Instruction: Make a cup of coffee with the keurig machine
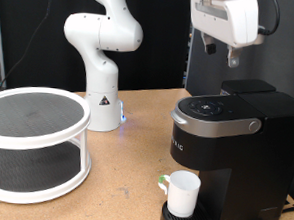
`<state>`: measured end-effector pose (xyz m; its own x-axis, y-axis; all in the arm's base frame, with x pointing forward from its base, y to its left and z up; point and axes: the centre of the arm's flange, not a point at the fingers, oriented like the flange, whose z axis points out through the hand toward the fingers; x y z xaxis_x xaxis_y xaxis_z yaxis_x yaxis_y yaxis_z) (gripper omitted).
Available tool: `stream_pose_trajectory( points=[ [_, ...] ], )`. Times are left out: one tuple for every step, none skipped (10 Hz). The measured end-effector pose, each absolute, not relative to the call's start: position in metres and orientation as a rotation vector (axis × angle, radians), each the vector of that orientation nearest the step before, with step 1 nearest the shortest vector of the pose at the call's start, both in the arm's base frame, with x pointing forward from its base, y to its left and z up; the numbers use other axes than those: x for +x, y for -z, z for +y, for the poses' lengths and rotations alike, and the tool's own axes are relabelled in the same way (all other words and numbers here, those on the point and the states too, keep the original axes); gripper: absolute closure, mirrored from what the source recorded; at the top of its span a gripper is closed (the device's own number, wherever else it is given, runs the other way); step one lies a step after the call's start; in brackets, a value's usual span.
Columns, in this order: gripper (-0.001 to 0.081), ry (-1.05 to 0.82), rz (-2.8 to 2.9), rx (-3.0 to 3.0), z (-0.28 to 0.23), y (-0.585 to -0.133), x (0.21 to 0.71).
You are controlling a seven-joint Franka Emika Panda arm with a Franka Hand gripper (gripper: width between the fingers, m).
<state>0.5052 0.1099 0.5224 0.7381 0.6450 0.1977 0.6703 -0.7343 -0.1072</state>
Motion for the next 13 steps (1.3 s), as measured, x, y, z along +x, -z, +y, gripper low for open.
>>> stream_pose_trajectory(
  points=[
    [-0.0001, 0.215, -1.060, -2.775, 0.108, -0.518, 0.505],
    [-0.0001, 0.211, -1.062, -2.779, 0.107, -0.512, 0.504],
    [-0.0001, 0.211, -1.061, -2.783, 0.106, -0.506, 0.504],
    [-0.0001, 0.215, -1.059, -2.787, 0.104, -0.500, 0.504],
    [0.0049, 0.223, -1.060, -2.793, 0.102, -0.493, 0.503],
    [0.0049, 0.239, -1.054, -2.801, 0.101, -0.486, 0.503],
    [0.0227, 0.260, -1.046, -2.811, 0.099, -0.480, 0.503],
    [0.0227, 0.281, -1.038, -2.820, 0.098, -0.474, 0.503],
    [0.0410, 0.298, -1.033, -2.828, 0.097, -0.469, 0.503],
    [0.0547, 0.314, -1.029, -2.834, 0.097, -0.465, 0.502],
    [0.0547, 0.330, -1.017, -2.843, 0.100, -0.460, 0.502],
    [0.0723, 0.328, -1.009, -2.853, 0.104, -0.453, 0.501],
    [0.0780, 0.312, -1.010, -2.864, 0.109, -0.447, 0.501]
  ],
)
